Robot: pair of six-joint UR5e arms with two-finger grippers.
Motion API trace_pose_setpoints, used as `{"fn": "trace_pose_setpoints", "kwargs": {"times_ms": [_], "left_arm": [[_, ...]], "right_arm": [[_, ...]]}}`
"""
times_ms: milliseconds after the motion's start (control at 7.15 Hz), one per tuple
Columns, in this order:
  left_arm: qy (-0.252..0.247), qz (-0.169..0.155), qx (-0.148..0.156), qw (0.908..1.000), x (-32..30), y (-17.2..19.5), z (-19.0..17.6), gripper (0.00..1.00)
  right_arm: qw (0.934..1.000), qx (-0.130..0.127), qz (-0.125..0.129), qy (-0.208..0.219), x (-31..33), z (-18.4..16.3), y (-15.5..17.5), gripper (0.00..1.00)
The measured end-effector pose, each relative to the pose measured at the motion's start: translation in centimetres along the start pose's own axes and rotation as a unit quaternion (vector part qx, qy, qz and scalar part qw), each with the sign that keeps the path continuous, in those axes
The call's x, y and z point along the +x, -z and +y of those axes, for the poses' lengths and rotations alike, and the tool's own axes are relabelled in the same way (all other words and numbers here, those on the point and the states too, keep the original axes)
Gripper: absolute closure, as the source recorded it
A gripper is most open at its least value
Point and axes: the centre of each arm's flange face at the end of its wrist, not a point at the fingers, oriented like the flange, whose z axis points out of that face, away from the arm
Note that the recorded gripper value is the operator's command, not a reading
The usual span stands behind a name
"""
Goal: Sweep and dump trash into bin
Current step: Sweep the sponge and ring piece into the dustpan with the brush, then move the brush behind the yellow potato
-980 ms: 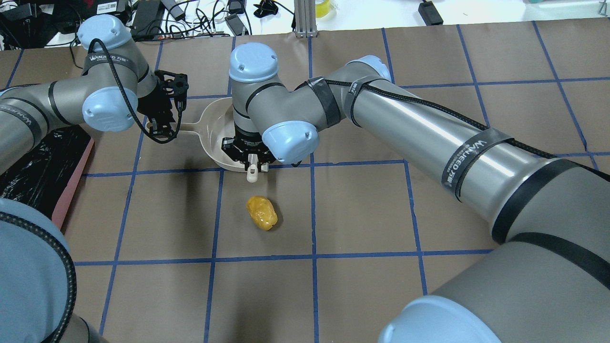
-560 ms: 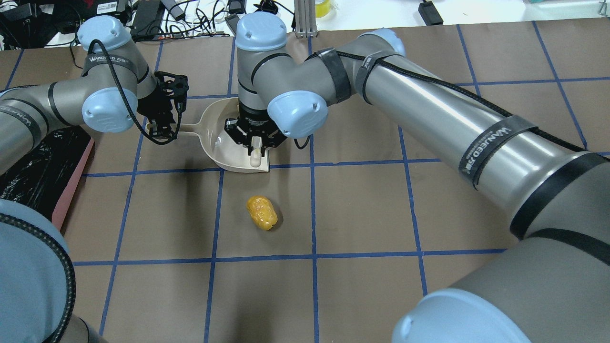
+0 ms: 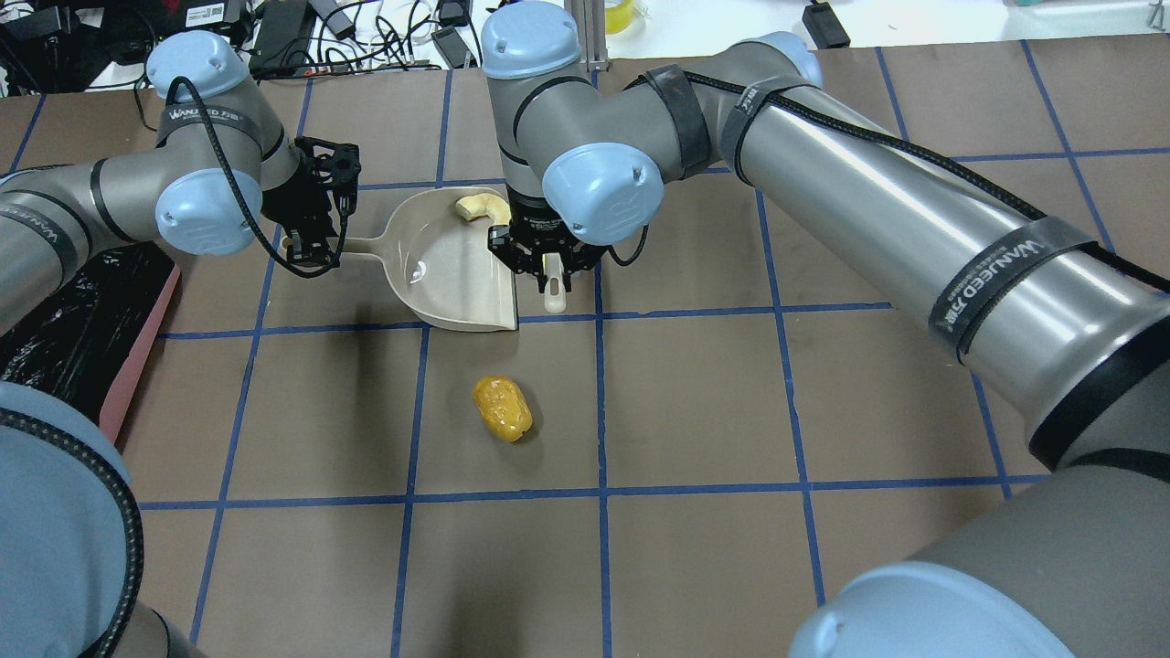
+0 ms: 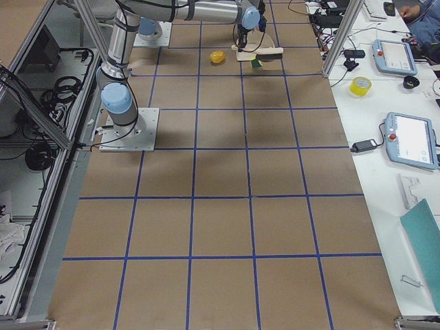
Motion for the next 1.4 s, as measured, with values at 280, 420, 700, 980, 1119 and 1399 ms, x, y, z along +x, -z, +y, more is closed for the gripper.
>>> {"fn": "trace_pose_setpoints", "kwargs": {"times_ms": [280, 420, 700, 980, 1119, 1399], "left_arm": [[0.001, 0.0, 0.0, 1.0, 0.0, 0.0, 0.0, 1.0], [0.001, 0.0, 0.001, 1.0, 0.0, 0.1, 0.0, 1.0], [0.001, 0.0, 0.0, 1.0, 0.0, 0.0, 0.0, 1.0], [0.0, 0.0, 0.0, 1.0, 0.0, 0.0, 0.0, 1.0], [0.0, 0.0, 0.0, 1.0, 0.0, 0.0, 0.0, 1.0], [0.0, 0.0, 0.001, 1.0, 0.0, 0.0, 0.0, 1.0]], "right_arm": [[0.9995, 0.001, 0.009, 0.03, 0.3, 0.0, -1.5, 1.0], [0.9981, 0.008, 0.024, 0.055, 0.7, 0.0, -2.3, 1.0], [0.9919, 0.032, 0.058, 0.108, 2.0, 0.2, -4.0, 1.0], [0.992, 0.043, 0.069, 0.097, 4.0, -0.2, -4.3, 1.0], [0.9947, 0.032, 0.072, 0.066, 5.3, -0.2, -4.5, 1.0], [0.9975, 0.002, 0.071, 0.0, 7.0, 1.0, -4.3, 1.0]]}}
